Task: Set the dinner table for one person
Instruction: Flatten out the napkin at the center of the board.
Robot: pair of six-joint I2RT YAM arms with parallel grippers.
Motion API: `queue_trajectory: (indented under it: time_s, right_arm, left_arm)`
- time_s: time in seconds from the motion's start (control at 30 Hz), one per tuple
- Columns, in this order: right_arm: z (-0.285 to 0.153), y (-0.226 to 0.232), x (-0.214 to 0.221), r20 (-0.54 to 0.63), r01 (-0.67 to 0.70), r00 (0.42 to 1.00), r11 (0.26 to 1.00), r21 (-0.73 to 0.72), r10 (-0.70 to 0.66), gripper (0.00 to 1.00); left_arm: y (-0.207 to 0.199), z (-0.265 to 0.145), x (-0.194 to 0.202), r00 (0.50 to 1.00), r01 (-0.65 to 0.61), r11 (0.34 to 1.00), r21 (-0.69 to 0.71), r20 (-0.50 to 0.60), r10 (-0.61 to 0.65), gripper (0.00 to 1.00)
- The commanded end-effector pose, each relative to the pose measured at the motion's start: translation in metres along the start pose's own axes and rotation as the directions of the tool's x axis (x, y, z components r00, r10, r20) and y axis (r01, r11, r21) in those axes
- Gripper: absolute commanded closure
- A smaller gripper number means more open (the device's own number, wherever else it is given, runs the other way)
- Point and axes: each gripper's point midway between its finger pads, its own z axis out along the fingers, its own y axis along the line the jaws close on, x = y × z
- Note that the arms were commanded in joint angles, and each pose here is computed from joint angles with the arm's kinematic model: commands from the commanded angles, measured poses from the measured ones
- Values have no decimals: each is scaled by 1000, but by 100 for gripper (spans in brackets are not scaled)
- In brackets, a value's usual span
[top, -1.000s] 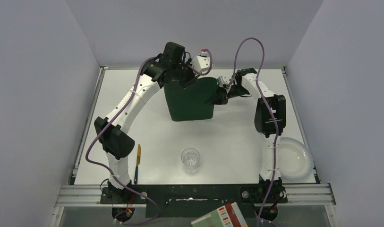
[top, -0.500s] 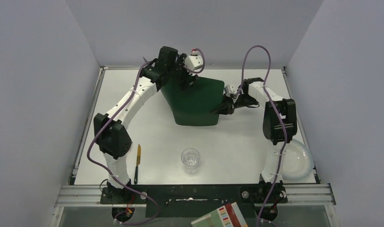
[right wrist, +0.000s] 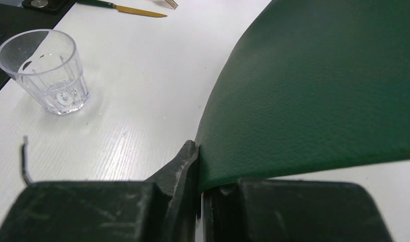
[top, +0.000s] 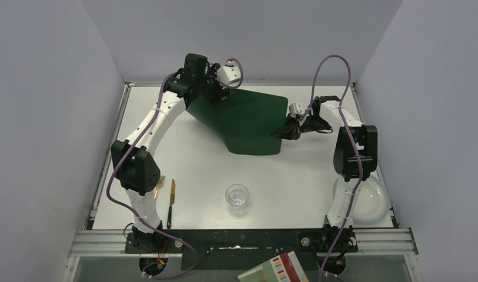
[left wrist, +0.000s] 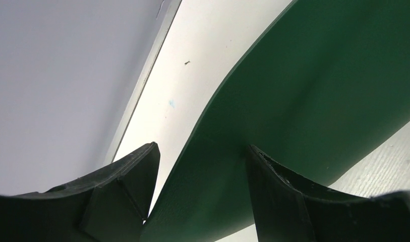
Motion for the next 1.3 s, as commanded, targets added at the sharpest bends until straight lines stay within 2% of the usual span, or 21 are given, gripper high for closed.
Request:
queue_trajectory:
  time_s: [0.0, 0.3, 0.37, 0.5, 0.53, 0.57, 0.67, 0.7, 0.73, 0.77, 0.8, 0.83, 0.87, 0.9, 0.97, 1.03, 1.07, 1.1, 1.17, 1.2, 1.27]
  right_arm:
    - [-21, -7, -38, 7, 112, 994, 991, 69, -113, 100]
    - [-35, -5, -36, -31, 126, 992, 988, 91, -124, 100]
    - [-36, -5, -36, -33, 129, 991, 987, 93, -126, 100]
    - [-39, -7, -37, -23, 129, 992, 986, 106, -128, 100]
    - [-39, -7, -38, -21, 131, 991, 985, 108, -129, 100]
    - [-39, -8, -38, -19, 131, 991, 985, 110, -130, 100]
    - [-40, -9, -39, -15, 135, 991, 984, 116, -134, 100]
    - [-41, -10, -39, -15, 136, 991, 984, 117, -135, 100]
    - [-41, -10, -40, -13, 136, 991, 984, 119, -136, 100]
    - [-41, -10, -39, -13, 135, 991, 984, 120, -134, 100]
    - [-41, -10, -39, -12, 135, 991, 983, 122, -135, 100]
    - [-42, -11, -39, -9, 132, 991, 983, 124, -132, 100]
    - [-42, -11, -39, -6, 133, 991, 983, 126, -133, 100]
    - [-42, -11, -39, -3, 131, 991, 983, 129, -132, 100]
    - [-43, -11, -39, 2, 130, 991, 982, 134, -132, 100]
    - [-43, -11, -39, 9, 128, 991, 982, 139, -131, 100]
    - [-43, -12, -39, 10, 127, 992, 982, 141, -129, 100]
    - [-43, -12, -39, 13, 125, 992, 982, 142, -128, 100]
    - [-43, -13, -40, 19, 122, 992, 982, 146, -126, 100]
    - [-44, -14, -40, 22, 119, 992, 982, 149, -123, 100]
    - [-44, -15, -40, 27, 116, 992, 982, 151, -121, 100]
  left_arm:
    - [63, -29, 37, 991, -60, 982, -178, -127, 38, 39]
    - [101, -57, 68, 986, -60, 964, -258, -167, 17, 41]
    - [108, -60, 78, 984, -52, 962, -267, -179, 4, 51]
    - [116, -63, 94, 979, -34, 960, -277, -202, -23, 87]
    - [117, -63, 98, 978, -29, 961, -276, -207, -30, 99]
    - [118, -64, 102, 977, -22, 960, -280, -211, -39, 100]
    - [119, -63, 109, 976, 14, 960, -280, -203, -73, 100]
    - [119, -62, 109, 978, 44, 959, -280, -182, -98, 91]
    - [119, -61, 109, 979, 86, 957, -277, -157, -133, 72]
    - [120, -62, 111, 974, 157, 950, -269, -114, -193, 58]
    - [120, -62, 110, 963, 246, 936, -250, -51, -266, 50]
    - [120, -63, 110, 937, 348, 915, -205, 29, -349, 43]
    - [119, -66, 108, 885, 463, 878, -122, 126, -449, 40]
    - [119, -70, 107, 810, 561, 827, -20, 218, -544, 38]
    - [118, -87, 108, 603, 675, 703, 226, 381, -701, 32]
    - [101, -105, 109, 405, 660, 627, 413, 507, -761, 28]
    - [83, -113, 108, 357, 615, 627, 479, 540, -762, 27]
    - [67, -116, 110, 316, 589, 595, 547, 522, -792, 26]
    - [54, -114, 113, 233, 567, 497, 657, 451, -862, 26]
    - [53, -109, 119, 216, 569, 470, 675, 429, -877, 28]
    - [51, -102, 123, 219, 570, 475, 671, 433, -874, 31]
